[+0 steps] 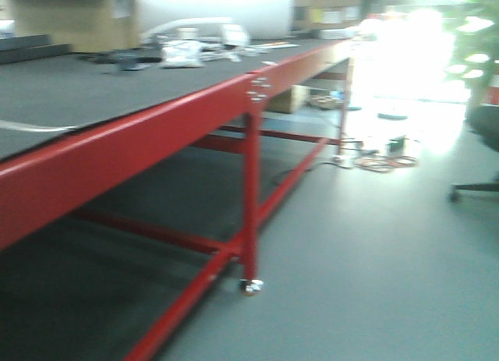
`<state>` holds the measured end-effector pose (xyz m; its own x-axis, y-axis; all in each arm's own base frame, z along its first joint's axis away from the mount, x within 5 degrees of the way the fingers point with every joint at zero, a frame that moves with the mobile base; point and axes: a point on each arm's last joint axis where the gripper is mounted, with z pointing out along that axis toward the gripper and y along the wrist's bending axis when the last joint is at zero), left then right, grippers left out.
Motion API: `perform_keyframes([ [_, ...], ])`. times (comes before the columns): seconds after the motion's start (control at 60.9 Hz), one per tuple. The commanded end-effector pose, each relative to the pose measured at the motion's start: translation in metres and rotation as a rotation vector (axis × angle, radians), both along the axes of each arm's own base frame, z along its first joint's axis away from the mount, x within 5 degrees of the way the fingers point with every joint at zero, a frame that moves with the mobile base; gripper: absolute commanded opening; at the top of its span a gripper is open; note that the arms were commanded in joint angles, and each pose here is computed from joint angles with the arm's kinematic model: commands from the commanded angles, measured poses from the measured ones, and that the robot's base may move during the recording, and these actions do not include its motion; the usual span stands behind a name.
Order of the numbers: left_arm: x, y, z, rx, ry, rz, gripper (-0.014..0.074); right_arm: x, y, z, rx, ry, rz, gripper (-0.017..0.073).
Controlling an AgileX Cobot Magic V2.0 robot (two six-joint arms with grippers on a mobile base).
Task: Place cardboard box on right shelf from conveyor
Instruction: 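Drive the base away from the conveyor toward the steel shelf rack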
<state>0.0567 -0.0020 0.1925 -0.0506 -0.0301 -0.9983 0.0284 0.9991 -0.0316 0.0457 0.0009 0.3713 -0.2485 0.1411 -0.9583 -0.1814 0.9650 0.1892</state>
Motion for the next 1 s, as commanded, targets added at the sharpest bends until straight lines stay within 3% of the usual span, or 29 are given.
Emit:
perform_keyframes([
  [0.0, -0.0007, 0.0007, 0.0057, -0.008, -0.09, 0.008, -0.0116, 0.0003, 0.0003, 0.0159, -0.003, -0.114, 0.009, 0.0163],
  [0.985, -0.0007, 0.0006, 0.0057, -0.008, -0.09, 0.006, -0.0116, 0.0003, 0.0003, 0.0159, -0.003, -0.114, 0.009, 0.0163],
])
